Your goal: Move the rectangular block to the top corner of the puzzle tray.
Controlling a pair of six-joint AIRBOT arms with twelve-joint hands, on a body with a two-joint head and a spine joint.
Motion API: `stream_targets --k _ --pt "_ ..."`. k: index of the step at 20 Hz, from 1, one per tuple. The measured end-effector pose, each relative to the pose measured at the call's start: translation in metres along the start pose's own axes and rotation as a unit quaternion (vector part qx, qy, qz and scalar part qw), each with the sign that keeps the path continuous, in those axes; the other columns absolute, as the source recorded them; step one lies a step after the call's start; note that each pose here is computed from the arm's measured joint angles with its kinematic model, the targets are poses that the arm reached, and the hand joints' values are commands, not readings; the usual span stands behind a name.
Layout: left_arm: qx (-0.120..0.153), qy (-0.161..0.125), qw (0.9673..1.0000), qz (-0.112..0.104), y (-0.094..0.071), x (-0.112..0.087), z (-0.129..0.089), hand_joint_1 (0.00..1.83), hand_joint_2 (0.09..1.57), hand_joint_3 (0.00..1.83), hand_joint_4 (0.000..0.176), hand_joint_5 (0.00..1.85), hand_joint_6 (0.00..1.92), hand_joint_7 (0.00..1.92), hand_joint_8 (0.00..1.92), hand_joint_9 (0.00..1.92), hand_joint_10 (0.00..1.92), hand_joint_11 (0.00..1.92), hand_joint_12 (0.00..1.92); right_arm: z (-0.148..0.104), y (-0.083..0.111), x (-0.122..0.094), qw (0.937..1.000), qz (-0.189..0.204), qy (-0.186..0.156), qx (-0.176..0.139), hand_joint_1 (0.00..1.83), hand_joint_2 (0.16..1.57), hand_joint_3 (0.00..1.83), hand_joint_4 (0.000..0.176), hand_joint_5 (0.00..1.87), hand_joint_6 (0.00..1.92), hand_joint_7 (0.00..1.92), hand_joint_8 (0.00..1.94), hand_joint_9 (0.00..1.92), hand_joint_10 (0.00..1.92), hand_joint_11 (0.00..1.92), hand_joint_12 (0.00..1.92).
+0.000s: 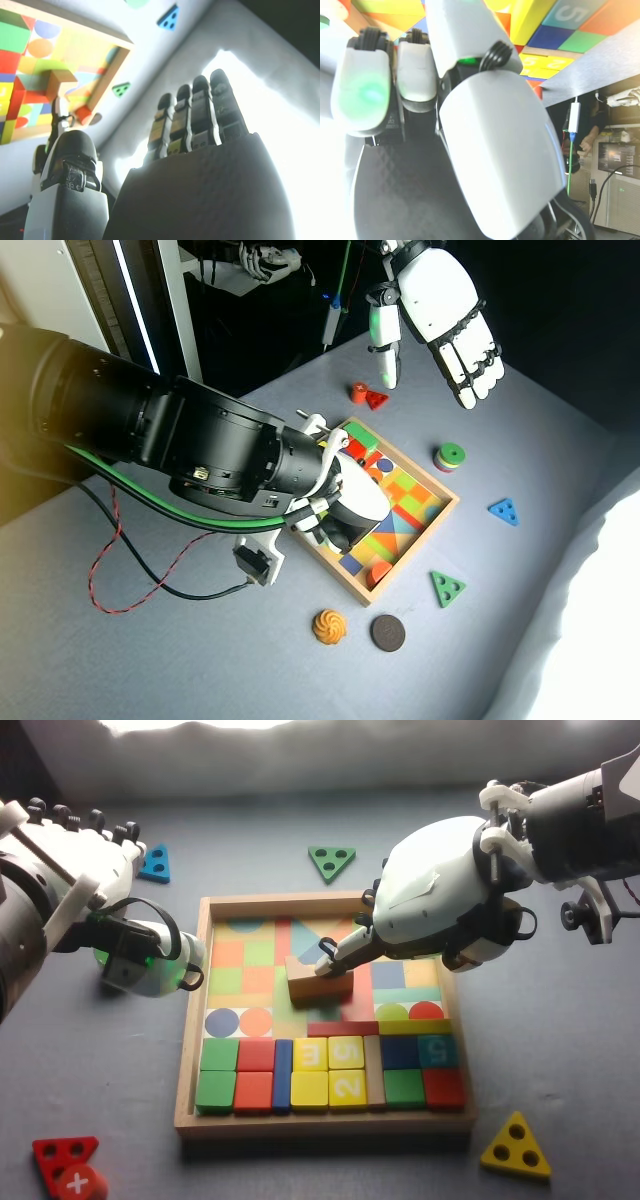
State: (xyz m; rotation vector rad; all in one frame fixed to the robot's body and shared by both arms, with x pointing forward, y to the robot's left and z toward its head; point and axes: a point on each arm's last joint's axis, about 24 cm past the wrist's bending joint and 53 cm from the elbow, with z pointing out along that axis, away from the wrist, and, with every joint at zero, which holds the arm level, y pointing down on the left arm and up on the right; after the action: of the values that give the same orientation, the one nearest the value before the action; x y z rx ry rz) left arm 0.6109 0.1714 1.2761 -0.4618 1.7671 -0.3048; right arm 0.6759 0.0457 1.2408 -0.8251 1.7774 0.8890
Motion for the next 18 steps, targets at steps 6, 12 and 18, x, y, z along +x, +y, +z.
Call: stream_targets --k 6,12,18 --pt "0.000 0.000 1.0000 0.000 0.000 0.000 0.000 0.12 1.26 0.00 0.000 0.06 0.01 0.03 0.01 0.03 0.01 0.02 0.01 -0.001 0.000 -0.004 1.0000 -0.002 -0.003 0.000 1.83 1.15 0.00 0.000 0.24 0.02 1.02 1.94 1.44 1.92 1.58 1.92" --pt "0.000 0.001 1.0000 0.000 0.000 0.000 0.000 0.03 1.28 0.00 0.000 0.03 0.00 0.00 0.00 0.00 0.00 0.00 0.00 -0.002 -0.002 -0.004 1.0000 -0.002 -0.004 0.003 1.83 1.15 0.00 0.000 0.31 0.03 0.96 1.93 1.38 1.92 1.52 1.92" --pt "0.000 0.002 1.0000 -0.001 0.000 0.001 0.000 0.07 1.27 0.00 0.000 0.05 0.01 0.03 0.01 0.03 0.01 0.02 0.01 -0.003 -0.010 -0.005 0.9999 0.001 -0.008 0.012 1.83 1.16 0.00 0.000 0.28 0.01 0.90 1.89 1.40 1.92 1.56 1.92"
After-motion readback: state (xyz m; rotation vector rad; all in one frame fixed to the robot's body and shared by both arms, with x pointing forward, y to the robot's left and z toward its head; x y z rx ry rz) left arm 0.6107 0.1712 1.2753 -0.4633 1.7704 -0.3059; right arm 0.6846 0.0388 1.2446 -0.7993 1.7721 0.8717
